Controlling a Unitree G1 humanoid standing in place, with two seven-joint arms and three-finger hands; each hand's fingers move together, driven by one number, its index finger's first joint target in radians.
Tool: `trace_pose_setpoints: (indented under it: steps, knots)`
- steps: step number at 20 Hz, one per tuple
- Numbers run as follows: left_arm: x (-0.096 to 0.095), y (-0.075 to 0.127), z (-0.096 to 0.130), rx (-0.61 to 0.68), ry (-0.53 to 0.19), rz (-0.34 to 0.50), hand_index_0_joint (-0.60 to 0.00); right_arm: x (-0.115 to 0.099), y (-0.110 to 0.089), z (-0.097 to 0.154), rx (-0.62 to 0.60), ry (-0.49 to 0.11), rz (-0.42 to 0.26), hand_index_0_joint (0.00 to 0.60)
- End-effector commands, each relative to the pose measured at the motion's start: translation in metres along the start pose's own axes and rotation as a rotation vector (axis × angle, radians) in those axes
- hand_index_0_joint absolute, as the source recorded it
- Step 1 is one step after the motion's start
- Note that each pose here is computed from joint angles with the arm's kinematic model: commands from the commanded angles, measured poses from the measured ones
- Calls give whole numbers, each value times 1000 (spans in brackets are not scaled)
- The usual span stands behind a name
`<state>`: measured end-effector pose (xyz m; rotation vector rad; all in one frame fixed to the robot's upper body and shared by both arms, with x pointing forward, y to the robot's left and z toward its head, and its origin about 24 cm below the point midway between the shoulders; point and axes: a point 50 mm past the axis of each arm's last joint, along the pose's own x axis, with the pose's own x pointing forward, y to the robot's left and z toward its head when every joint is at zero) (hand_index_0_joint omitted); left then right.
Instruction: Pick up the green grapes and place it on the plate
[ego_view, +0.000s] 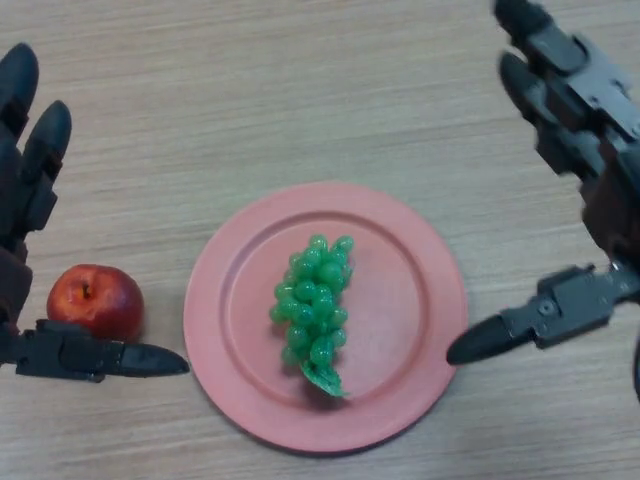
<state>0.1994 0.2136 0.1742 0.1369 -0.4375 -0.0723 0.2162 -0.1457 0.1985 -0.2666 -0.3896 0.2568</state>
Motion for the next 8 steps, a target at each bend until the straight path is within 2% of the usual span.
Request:
trace_pose_setpoints:
  steps: [1, 8]
  knots:
    - [1, 3, 28, 98, -166, 3, 0, -8, -8, 27, -29, -175, -63, 0]
    - [4, -3, 32, 100, -157, -13, 0, -12, -2, 30, -28, -171, -61, 0]
